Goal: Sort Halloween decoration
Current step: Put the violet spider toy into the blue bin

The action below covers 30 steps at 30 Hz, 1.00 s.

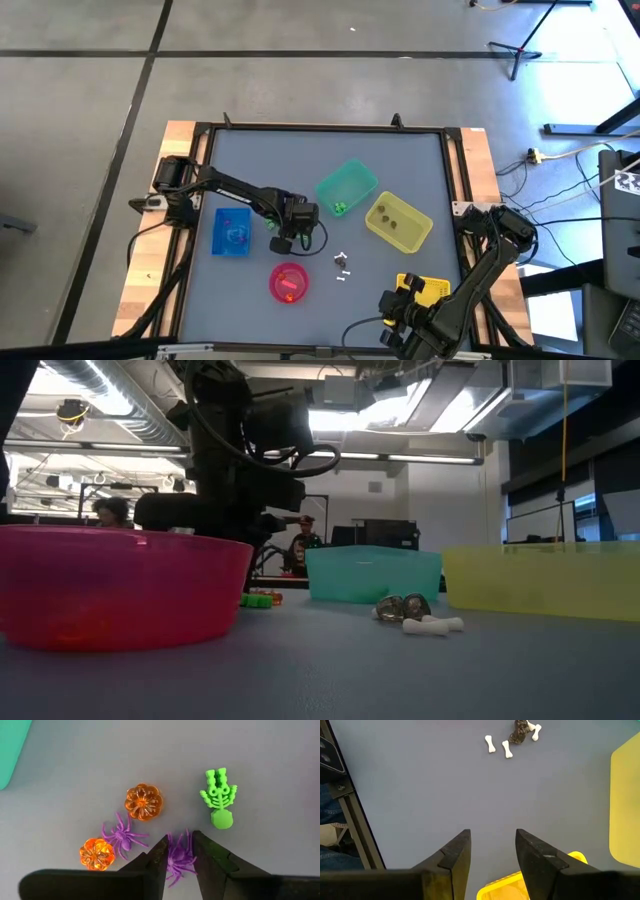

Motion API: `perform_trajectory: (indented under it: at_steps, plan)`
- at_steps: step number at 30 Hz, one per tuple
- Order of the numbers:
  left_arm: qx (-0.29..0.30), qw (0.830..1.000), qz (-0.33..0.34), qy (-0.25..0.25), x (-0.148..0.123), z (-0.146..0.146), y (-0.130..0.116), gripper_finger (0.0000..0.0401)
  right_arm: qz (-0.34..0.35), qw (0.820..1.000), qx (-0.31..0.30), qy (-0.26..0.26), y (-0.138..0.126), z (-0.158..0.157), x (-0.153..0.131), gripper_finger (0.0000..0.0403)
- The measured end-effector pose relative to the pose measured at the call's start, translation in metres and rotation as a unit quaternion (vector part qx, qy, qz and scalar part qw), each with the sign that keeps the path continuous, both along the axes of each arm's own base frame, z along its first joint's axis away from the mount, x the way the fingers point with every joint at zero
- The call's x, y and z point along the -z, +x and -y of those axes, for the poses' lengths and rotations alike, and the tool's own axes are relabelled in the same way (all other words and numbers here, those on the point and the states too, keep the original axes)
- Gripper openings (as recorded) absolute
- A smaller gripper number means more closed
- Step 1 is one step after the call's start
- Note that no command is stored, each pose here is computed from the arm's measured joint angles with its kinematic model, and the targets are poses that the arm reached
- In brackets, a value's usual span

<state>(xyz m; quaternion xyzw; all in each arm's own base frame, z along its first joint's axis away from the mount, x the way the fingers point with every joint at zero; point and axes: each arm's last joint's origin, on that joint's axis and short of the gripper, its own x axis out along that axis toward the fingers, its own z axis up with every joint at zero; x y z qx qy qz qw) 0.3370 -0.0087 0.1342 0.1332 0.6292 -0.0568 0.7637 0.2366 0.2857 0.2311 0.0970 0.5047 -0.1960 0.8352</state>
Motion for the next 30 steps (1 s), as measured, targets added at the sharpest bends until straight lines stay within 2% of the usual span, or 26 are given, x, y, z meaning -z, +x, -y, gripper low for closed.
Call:
perform_trajectory:
  at_steps: [19, 30]
  plan:
    - [0.000, 1.000, -0.001, 0.000, 0.000, 0.000, 0.000, 0.0004, 0.000, 1.000, 0.000, 0.000, 0.000, 0.000, 0.000, 0.0154]
    - [-0.008, 0.999, 0.024, 0.026, -0.020, -0.003, -0.006, 0.0001, 0.000, 1.000, 0.000, 0.000, 0.000, 0.000, 0.000, 0.0154]
